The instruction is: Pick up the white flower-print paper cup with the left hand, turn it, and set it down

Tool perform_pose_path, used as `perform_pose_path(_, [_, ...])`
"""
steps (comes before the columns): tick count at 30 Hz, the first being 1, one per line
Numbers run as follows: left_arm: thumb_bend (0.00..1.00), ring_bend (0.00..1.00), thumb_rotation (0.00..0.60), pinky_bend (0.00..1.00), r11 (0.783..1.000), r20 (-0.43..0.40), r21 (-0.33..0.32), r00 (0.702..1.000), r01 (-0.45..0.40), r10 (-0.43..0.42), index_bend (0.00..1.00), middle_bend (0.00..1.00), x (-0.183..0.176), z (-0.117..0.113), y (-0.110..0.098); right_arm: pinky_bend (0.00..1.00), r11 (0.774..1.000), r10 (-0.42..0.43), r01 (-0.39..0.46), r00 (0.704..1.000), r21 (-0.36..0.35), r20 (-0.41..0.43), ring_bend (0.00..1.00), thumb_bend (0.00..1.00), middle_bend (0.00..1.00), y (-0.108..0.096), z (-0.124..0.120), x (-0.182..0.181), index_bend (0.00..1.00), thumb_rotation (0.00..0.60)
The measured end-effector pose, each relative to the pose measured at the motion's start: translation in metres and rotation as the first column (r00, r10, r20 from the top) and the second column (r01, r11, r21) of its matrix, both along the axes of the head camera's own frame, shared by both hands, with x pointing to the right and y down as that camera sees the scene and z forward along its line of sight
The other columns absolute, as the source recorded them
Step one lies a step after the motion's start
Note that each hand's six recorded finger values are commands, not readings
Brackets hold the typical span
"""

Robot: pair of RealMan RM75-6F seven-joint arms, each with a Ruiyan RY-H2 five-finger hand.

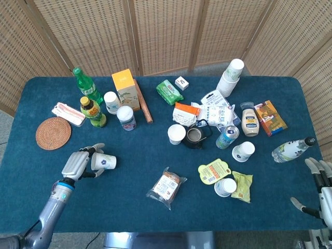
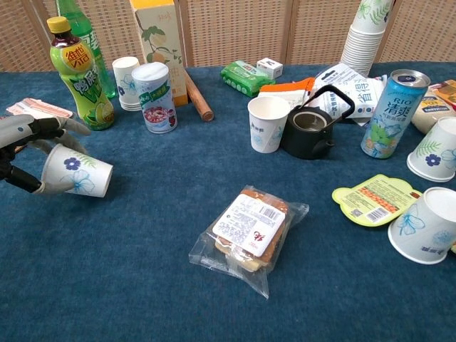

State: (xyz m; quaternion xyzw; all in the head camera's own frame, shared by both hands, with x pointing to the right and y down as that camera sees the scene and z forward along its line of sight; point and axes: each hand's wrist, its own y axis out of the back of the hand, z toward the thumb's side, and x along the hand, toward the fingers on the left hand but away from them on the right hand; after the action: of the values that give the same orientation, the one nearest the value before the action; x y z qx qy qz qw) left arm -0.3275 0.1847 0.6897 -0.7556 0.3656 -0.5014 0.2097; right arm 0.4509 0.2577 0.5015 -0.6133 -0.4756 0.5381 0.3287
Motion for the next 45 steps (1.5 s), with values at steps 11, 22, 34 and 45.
perform_pose_path(11, [0.31, 0.00, 0.600, 0.00, 0.997, 0.212, -0.028, 0.974, -0.076, 0.081, 0.11, 0.00, -0.007, -0.023, 0.005, 0.07, 1.000, -0.004, 0.004, 1.000, 0.000, 0.000, 0.00, 0.09, 0.00, 0.000, -0.001, -0.001, 0.00, 0.600])
perform_pose_path(22, [0.31, 0.00, 0.600, 0.00, 0.980, 0.297, -0.026, 0.935, -0.196, 0.194, 0.09, 0.00, 0.023, -0.028, -0.009, 0.07, 1.000, -0.004, 0.004, 1.000, 0.001, 0.004, 0.00, 0.10, 0.00, 0.000, -0.001, -0.001, 0.00, 0.600])
perform_pose_path(34, [0.31, 0.00, 0.600, 0.00, 0.954, 0.383, -0.104, 0.874, -0.283, 0.301, 0.08, 0.00, 0.066, -0.016, -0.008, 0.07, 1.000, 0.004, -0.004, 1.000, 0.001, 0.011, 0.00, 0.09, 0.00, 0.000, -0.002, 0.001, 0.00, 0.600])
perform_pose_path(45, [0.31, 0.00, 0.600, 0.00, 0.955, 0.425, -0.121, 0.856, -0.271, 0.296, 0.09, 0.01, 0.076, -0.009, -0.014, 0.07, 1.000, 0.012, -0.012, 1.000, 0.000, 0.018, 0.00, 0.10, 0.00, -0.001, -0.002, 0.004, 0.00, 0.600])
